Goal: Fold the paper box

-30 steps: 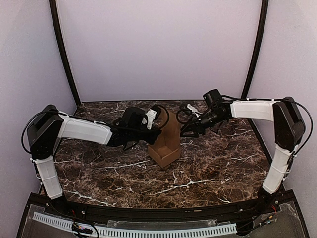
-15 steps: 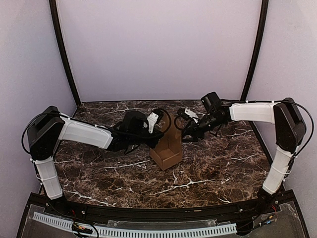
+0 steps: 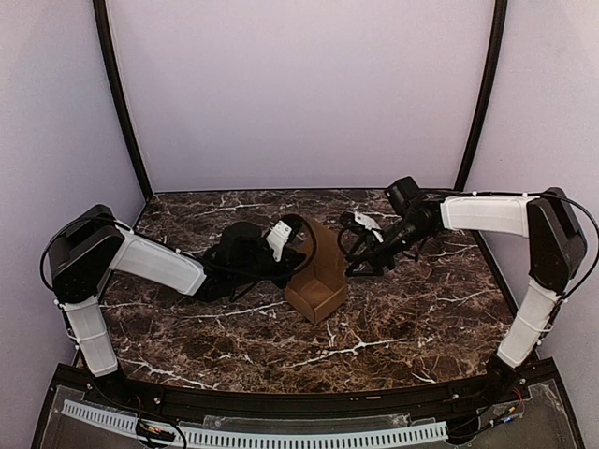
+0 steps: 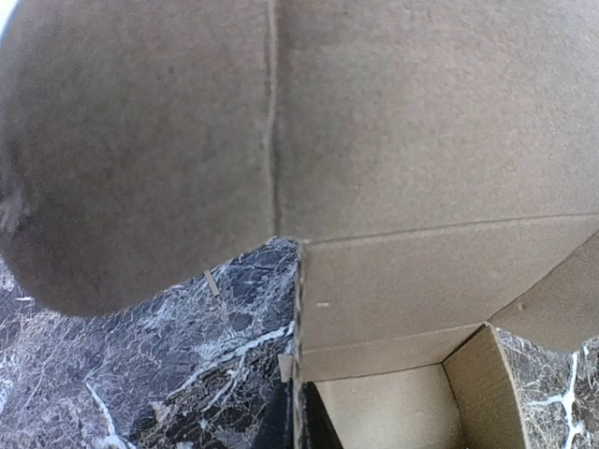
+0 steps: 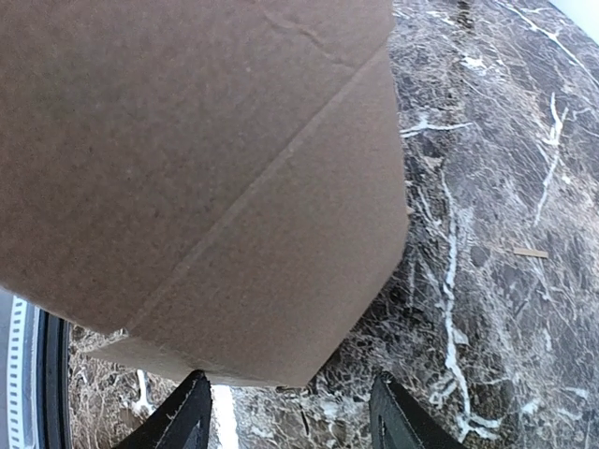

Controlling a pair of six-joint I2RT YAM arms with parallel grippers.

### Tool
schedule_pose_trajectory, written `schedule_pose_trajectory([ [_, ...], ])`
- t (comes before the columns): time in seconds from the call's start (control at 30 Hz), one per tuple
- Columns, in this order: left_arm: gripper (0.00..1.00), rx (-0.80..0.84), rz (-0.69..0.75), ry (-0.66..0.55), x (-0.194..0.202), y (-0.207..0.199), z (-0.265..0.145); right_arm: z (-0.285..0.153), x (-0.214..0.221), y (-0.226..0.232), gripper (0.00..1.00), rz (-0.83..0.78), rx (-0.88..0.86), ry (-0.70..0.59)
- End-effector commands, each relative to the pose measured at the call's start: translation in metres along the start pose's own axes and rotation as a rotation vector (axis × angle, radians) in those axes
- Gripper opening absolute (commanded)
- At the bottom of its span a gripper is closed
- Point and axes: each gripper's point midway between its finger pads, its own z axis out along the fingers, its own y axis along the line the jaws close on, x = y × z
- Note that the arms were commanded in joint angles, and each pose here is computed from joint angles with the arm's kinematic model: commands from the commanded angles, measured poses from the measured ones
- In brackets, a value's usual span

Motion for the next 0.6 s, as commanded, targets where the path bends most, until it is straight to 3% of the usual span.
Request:
schedule_pose_trajectory([
  [0.0, 0.01, 0.015, -0.005, -0.034, -0.009, -0.004, -0.004, 0.003, -0.003, 0.014, 0.57, -0.039, -0.028, -0.006],
  [0.23, 0.01, 0.015, -0.049, -0.014, -0.011, -0.008, -0.004, 0.009, -0.005, 0.02, 0.61, -0.05, -0.048, -0.013],
  [0.37, 0.01, 0.013, -0.033, -0.002, -0.012, -0.009, -0.003, 0.01, -0.002, 0.03, 0.68, -0.066, -0.096, -0.008],
  [0.57, 0.01, 0.025, 0.004, 0.01, -0.015, -0.011, -0.002, 0.013, 0.004, 0.039, 0.7, -0.083, -0.124, 0.012],
])
